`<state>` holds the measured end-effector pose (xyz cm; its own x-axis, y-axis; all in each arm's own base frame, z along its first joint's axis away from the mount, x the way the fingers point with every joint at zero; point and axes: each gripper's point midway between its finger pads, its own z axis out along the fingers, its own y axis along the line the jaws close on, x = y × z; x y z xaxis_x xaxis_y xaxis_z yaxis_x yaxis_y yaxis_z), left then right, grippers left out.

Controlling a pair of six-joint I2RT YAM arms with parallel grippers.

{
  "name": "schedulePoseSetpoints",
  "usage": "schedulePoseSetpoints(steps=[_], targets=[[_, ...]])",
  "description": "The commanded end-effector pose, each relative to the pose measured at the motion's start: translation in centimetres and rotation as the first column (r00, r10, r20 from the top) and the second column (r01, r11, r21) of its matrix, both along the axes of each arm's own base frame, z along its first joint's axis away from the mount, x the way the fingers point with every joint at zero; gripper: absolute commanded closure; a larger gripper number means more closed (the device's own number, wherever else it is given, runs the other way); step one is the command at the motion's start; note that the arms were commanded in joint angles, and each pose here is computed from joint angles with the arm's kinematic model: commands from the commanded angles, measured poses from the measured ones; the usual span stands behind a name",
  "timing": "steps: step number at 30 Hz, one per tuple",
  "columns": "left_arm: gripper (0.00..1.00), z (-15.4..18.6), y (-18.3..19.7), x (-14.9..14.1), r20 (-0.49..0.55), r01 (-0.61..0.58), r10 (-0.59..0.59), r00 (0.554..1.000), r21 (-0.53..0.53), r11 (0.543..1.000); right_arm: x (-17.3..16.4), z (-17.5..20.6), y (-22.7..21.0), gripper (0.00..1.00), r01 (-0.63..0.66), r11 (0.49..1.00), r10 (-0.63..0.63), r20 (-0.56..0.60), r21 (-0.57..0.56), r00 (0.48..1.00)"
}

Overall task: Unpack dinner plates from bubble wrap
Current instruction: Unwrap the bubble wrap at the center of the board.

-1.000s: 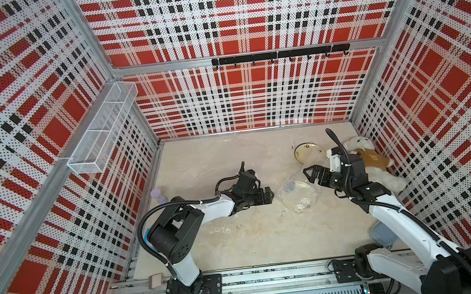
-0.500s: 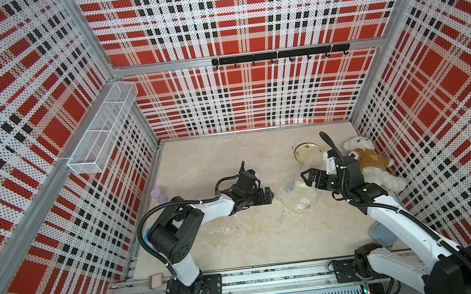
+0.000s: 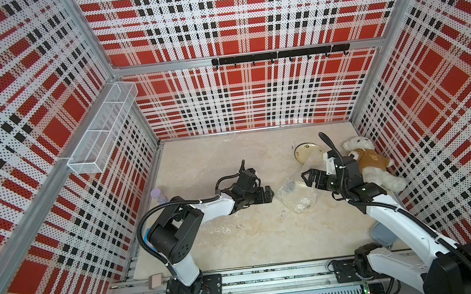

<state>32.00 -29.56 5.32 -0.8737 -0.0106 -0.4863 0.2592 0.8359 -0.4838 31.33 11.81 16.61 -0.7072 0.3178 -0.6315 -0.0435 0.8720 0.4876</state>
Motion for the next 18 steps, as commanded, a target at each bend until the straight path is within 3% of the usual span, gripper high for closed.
schedulePoseSetpoints(steps=[1,18], targets=[[0.01,1.37,0.54,0.76,0.036,-0.029,0.028,0.999,0.009,1.000,0.03,0.24,-0.21,0.00,0.000,1.000,0.001,0.030,-0.022,1.000],[0.01,2.10,0.24,0.76,0.060,-0.014,0.014,0.998,0.015,1.000,-0.05,0.11,-0.46,0.00,0.009,1.000,-0.009,0.030,-0.030,1.000]])
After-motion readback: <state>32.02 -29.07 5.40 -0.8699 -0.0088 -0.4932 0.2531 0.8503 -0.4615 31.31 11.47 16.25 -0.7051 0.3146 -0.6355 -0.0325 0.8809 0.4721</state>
